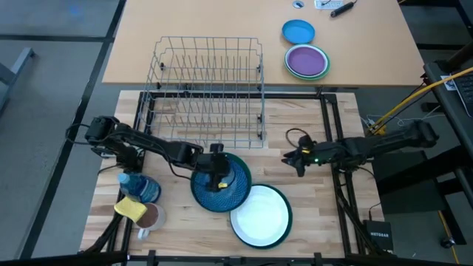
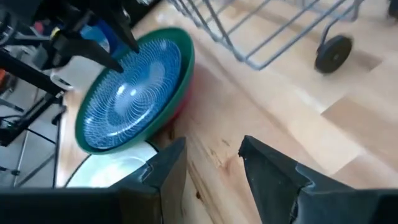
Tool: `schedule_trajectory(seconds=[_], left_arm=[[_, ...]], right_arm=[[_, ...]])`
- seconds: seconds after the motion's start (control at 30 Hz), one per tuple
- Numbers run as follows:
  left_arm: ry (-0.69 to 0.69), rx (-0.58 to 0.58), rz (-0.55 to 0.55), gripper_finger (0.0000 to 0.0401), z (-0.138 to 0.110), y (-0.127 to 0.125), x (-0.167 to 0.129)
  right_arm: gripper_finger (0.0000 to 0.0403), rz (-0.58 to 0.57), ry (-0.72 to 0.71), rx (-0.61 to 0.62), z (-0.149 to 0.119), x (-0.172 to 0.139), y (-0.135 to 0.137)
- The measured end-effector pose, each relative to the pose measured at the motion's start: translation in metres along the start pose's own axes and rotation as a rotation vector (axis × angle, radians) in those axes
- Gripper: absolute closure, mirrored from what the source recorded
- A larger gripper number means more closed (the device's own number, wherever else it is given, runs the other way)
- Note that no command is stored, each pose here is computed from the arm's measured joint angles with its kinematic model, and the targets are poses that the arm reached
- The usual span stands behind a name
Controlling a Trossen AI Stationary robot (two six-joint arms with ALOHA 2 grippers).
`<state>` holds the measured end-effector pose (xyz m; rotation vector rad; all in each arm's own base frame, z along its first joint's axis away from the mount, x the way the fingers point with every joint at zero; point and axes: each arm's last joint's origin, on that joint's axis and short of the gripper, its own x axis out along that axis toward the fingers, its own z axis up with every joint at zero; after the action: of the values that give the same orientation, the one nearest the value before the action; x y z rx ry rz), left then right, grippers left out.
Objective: Sort dishes
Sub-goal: Put the blue plate on the dish rack
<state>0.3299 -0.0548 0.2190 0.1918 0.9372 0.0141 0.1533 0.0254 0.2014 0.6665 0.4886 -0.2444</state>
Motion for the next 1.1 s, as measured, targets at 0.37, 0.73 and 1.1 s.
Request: schedule_trajectory(seconds=[0.37,0.73,1.1], left_arm=[[0.259,-0.412,-0.041,0.0231,-0.01,0.003,-0.018],[0.504,-0.806,0.046,0.0231,-0.029,0.003,-0.027],[0.533,-0.918,0.076,0.0231,-0.039,0.001,-0.021]], right_arm=[[0.024,-0.052,0.124,-0.025,-0.014,0.038,0.001],[0.024,-0.084,0.175,-0.038,-0.021,0.05,-0.002],[0.024,-0.086,0.179,-0.041,-0.022,0.05,-0.002]])
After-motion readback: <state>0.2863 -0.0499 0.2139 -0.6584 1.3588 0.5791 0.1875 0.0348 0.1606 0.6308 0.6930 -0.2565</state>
